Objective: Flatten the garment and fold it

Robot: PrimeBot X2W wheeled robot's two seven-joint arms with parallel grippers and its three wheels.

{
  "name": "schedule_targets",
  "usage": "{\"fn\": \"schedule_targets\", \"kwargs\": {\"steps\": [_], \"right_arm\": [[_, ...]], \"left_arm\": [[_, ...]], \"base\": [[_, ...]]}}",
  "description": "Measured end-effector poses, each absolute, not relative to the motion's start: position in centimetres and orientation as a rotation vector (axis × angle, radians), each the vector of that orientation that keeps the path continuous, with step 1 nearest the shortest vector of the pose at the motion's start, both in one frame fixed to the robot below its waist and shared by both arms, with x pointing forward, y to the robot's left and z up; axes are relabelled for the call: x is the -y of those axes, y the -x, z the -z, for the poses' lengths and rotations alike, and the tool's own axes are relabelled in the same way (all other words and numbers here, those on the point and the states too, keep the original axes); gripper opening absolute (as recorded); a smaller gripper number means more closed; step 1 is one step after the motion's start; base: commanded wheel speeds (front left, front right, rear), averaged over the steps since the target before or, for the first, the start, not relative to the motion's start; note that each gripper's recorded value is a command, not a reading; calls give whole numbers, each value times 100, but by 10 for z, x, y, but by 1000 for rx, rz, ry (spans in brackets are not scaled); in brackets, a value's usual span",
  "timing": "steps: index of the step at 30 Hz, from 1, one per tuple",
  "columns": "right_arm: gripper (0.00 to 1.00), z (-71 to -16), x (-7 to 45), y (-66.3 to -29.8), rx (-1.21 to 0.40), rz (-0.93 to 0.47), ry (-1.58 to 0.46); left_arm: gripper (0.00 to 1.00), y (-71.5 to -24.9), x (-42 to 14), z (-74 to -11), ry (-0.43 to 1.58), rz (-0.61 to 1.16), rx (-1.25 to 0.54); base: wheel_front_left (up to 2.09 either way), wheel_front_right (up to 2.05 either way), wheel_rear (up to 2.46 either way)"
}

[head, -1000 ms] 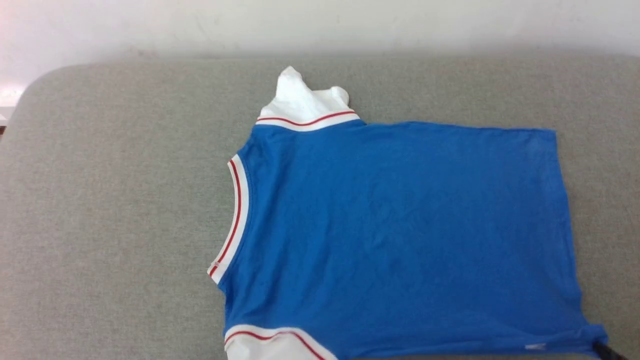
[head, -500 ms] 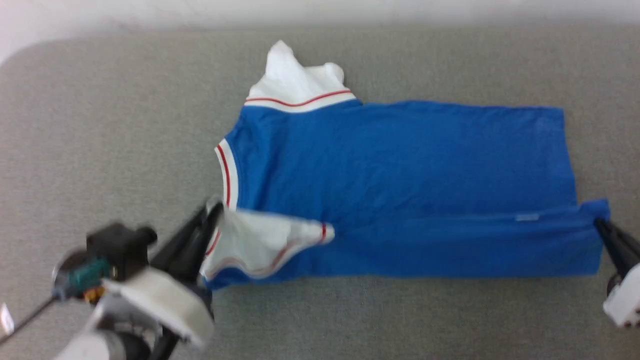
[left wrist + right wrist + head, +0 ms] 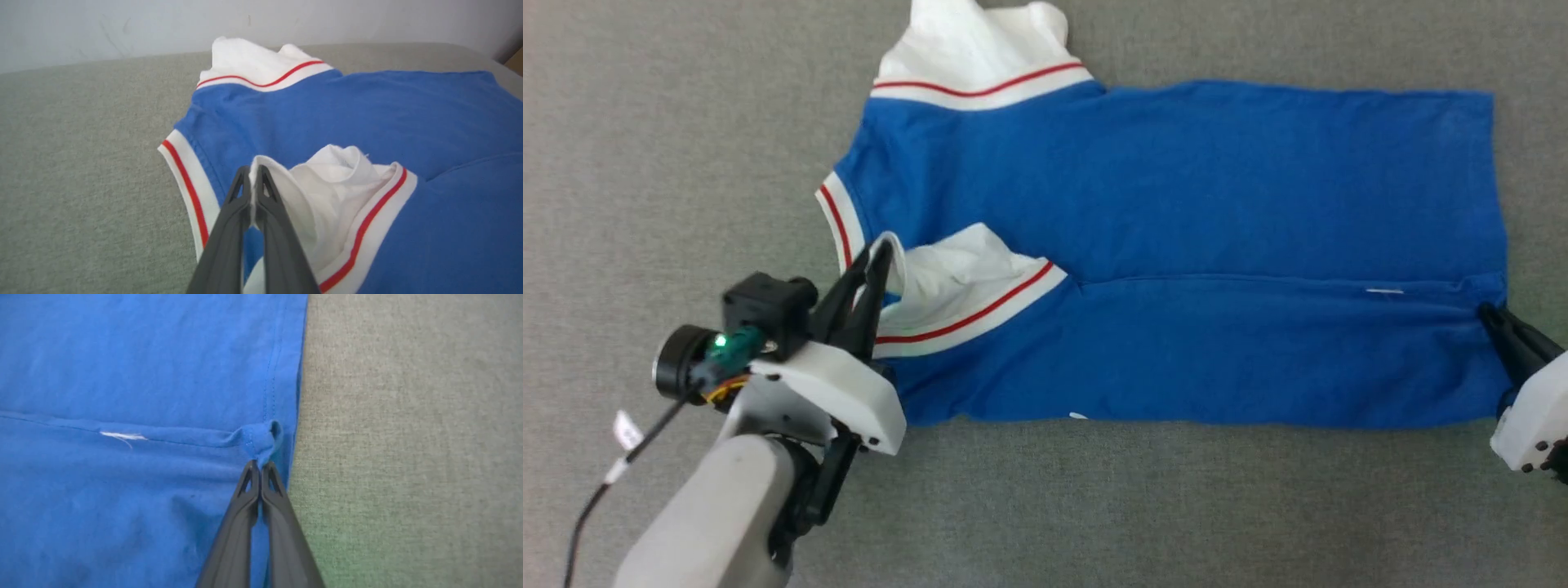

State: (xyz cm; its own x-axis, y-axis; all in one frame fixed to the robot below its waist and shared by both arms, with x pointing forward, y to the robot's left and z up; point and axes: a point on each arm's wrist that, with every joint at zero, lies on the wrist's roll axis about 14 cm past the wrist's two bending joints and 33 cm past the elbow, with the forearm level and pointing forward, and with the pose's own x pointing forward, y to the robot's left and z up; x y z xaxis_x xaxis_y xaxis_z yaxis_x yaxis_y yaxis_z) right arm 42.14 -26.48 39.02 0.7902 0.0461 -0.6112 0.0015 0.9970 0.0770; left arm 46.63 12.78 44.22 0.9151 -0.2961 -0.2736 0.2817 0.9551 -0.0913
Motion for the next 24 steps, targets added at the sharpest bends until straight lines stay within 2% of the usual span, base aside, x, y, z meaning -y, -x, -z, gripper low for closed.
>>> {"fn": "schedule_targets", "kwargs": {"steps": [8, 10, 11, 12, 13, 14, 15, 16, 20, 24], "right_arm": [[0, -373, 265, -429, -688, -33, -73], [0, -373, 263, -432, -687, -40, -76], [29, -373, 262, -433, -680, -45, -79], [76, -374, 261, -434, -673, -45, -87], [100, -375, 260, -435, -666, -45, -92], [100, -376, 259, -435, -664, -47, -95], [100, -378, 257, -435, -655, -52, -99], [100, -380, 255, -436, -644, -55, -110], [100, -401, 252, -437, -560, -55, -138], [100, -438, 260, -430, -406, -11, -159]], "left_arm": [[0, -466, -132, -392, 15, 252, -420], [35, -468, -133, -392, 19, 241, -421], [41, -469, -132, -392, 26, 237, -419], [44, -469, -132, -393, 36, 233, -413], [47, -470, -132, -395, 49, 227, -405], [58, -470, -132, -398, 66, 219, -396], [83, -471, -132, -401, 76, 214, -381], [100, -473, -133, -407, 87, 208, -356], [100, -473, -141, -445, 138, 164, -214], [100, -455, -155, -486, 173, 97, -54]], "base": [[0, 0, 0], [0, 0, 0], [0, 0, 0], [0, 0, 0], [0, 0, 0], [0, 0, 0], [0, 0, 0], [0, 0, 0], [0, 0, 0], [0, 0, 0]]}}
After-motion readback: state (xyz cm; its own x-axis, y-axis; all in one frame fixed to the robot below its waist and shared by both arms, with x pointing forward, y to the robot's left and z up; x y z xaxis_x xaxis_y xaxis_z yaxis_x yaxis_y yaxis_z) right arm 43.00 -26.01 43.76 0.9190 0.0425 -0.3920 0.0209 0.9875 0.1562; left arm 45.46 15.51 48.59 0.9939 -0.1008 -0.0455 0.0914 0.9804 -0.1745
